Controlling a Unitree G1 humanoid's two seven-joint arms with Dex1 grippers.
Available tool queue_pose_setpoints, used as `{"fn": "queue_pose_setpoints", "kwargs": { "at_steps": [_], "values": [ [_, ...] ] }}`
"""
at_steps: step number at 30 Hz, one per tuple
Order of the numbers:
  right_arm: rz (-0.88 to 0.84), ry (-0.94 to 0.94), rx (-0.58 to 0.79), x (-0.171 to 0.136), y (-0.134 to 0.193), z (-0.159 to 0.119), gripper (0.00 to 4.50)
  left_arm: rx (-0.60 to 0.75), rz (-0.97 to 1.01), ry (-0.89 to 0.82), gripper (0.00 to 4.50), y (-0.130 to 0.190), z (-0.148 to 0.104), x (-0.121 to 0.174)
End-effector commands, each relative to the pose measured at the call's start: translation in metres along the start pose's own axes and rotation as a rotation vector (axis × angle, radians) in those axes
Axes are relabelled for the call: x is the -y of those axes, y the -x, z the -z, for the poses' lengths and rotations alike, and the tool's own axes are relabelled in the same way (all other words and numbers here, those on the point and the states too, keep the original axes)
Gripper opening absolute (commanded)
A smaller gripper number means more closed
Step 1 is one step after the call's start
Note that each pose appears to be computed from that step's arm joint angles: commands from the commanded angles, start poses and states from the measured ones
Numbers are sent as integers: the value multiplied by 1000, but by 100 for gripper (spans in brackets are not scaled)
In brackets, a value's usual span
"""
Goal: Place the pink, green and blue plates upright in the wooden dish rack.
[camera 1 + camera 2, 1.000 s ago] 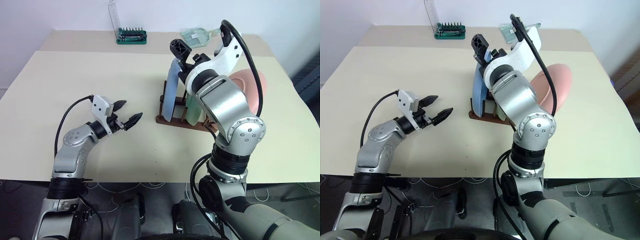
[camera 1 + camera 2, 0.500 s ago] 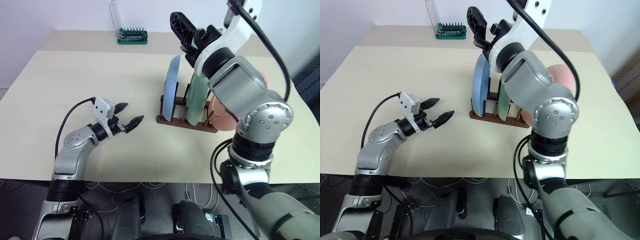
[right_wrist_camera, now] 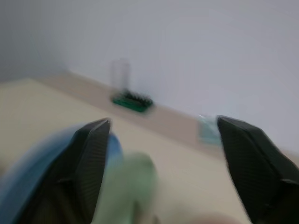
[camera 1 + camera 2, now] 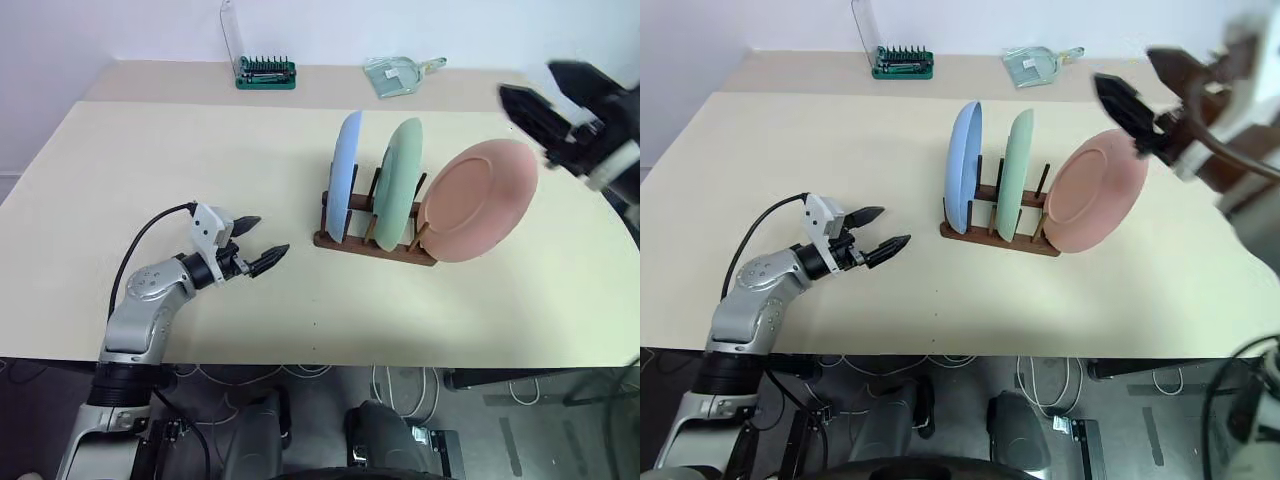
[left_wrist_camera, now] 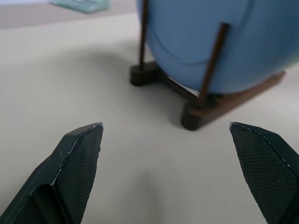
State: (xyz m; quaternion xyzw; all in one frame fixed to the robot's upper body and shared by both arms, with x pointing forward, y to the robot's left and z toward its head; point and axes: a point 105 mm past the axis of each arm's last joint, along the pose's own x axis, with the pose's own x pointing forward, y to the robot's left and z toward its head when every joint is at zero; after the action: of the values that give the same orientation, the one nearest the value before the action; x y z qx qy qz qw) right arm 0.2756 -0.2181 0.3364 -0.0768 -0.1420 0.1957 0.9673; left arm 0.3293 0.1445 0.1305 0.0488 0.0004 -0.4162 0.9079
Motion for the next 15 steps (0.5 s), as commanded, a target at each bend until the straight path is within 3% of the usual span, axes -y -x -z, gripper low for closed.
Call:
{"fn": "queue_pose_setpoints", "kwargs": {
  "at_steps": [1,4,9,15],
  "values": [
    [90,120,-2,22,29,-14,159,-27,121,-22,450,1,1,16],
    [153,155,-122,36,50,4,7,-59,242,-22,450,0,4,31],
    [218,223,-429,43,75,58,7,-79,362,-60,450,-3,2,40],
    [224,216,-458,33,57,87,7,-63,403,-68,450,-11,-3,45]
  ]
}}
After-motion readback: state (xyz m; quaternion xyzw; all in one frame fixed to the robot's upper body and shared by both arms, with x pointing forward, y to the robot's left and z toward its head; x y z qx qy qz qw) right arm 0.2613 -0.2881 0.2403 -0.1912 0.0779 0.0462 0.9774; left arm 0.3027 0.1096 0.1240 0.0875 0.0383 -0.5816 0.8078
